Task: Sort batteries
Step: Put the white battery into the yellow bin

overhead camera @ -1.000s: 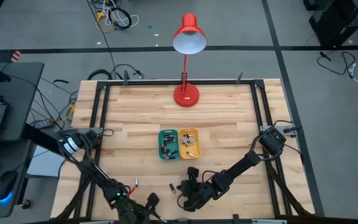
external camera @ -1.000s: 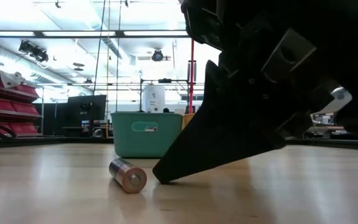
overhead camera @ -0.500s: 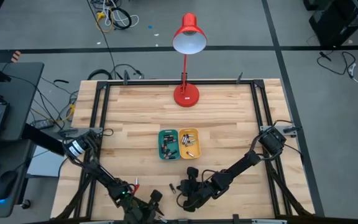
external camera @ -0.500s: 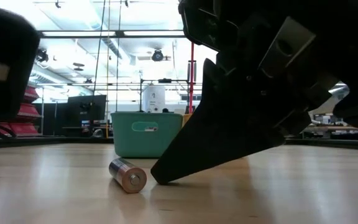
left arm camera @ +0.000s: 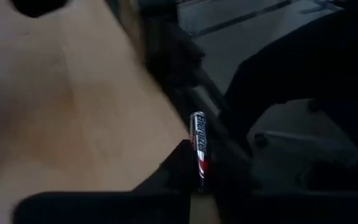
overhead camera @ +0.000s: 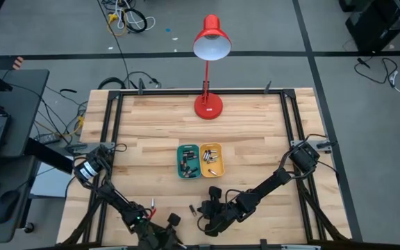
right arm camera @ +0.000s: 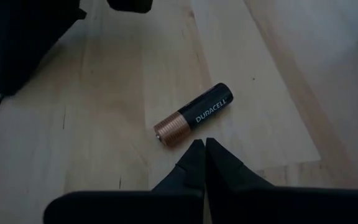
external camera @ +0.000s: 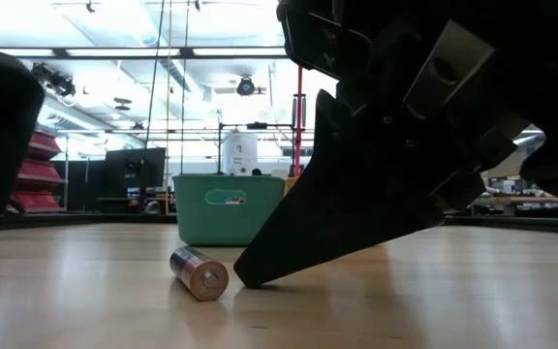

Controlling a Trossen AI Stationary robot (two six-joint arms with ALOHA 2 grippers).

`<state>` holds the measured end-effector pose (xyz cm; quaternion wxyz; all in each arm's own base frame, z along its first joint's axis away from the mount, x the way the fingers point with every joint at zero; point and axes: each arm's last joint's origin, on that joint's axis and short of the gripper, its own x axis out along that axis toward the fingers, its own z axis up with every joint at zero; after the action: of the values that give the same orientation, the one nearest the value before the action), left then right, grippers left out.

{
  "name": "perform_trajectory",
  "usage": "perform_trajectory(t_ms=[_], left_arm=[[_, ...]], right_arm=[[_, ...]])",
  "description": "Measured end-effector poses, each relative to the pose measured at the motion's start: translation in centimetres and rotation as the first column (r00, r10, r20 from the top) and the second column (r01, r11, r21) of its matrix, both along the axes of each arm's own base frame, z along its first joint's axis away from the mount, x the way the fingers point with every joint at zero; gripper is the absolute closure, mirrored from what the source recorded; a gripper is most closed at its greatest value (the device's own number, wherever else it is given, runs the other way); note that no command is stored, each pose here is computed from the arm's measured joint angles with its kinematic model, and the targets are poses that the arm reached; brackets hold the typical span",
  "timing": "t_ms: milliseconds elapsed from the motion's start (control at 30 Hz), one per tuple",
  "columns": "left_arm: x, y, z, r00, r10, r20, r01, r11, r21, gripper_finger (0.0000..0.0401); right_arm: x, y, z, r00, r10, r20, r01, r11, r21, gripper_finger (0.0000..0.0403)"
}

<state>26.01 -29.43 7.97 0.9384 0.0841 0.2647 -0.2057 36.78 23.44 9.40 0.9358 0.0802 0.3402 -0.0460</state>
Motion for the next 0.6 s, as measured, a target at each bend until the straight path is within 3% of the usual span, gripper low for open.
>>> perform_trajectory(t_ms=[67, 300, 467, 600], left_arm=[[0.1, 0.1, 0.0, 1.000, 0.025, 0.013, -0.025, 1.000, 0.013, 0.0359], [0.1, 0.5, 0.5, 0.993, 0.117, 0.024, -0.117, 0.993, 0.000, 0.0359], [-0.1, 1.2, 1.7, 0.989, 0.144, 0.041, -0.147, 0.985, 0.094, 0.0358], [-0.2, 2.3, 3.1, 0.971, 0.235, 0.050, -0.240, 0.957, 0.162, 0.0357]], right_arm=[[0.0, 0.0, 0.0, 1.000, -0.003, 0.000, 0.003, 1.000, 0.004, 0.0402], [-0.4, 0.6, -0.1, 1.000, -0.021, 0.003, 0.021, 0.999, 0.040, 0.0402], [-1.5, 1.4, -0.4, 0.997, -0.078, 0.027, 0.077, 0.996, 0.035, 0.0403], [-2.2, 2.0, -0.5, 0.994, -0.100, 0.042, 0.099, 0.995, 0.023, 0.0403]])
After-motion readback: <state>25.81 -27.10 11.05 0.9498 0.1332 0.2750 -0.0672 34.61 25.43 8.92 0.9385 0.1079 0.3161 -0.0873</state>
